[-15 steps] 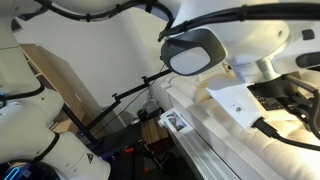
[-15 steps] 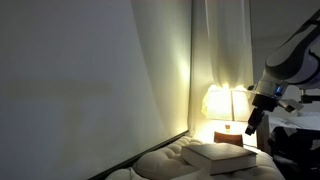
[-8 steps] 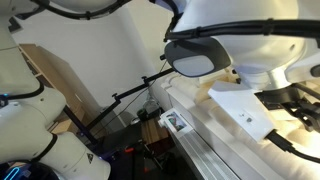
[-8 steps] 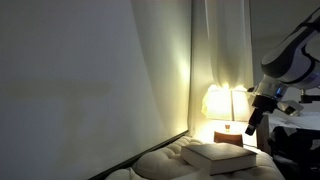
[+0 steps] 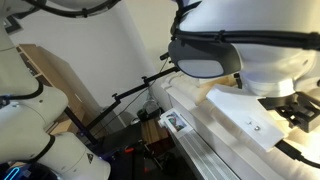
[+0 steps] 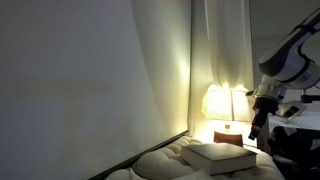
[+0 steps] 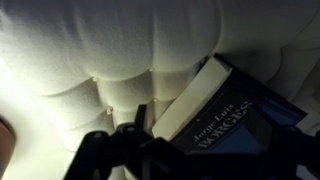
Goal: Pick up the black book and position it on top of the white book
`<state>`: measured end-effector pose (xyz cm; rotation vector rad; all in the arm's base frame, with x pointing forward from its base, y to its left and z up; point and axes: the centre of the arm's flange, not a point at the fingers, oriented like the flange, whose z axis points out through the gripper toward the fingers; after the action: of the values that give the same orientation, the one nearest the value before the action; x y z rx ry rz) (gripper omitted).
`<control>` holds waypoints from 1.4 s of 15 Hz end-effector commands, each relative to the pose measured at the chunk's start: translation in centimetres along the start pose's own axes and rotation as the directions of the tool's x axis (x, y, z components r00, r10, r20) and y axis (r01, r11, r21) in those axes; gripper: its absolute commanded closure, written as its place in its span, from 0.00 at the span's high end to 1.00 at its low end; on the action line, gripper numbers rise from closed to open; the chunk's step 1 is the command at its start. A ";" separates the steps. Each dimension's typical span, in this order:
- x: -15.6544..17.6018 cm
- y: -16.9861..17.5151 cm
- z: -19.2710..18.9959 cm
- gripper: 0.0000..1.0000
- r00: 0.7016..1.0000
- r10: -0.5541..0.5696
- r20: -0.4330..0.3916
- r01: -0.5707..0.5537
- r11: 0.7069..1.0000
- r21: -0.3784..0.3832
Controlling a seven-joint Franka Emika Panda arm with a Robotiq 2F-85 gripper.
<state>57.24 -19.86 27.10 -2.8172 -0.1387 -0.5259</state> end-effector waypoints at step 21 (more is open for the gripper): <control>-0.3 1.3 1.2 1.00 1.000 -0.006 0.012 0.005 0.998 0.070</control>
<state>57.52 -20.15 25.50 -2.7660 -0.1798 -0.4855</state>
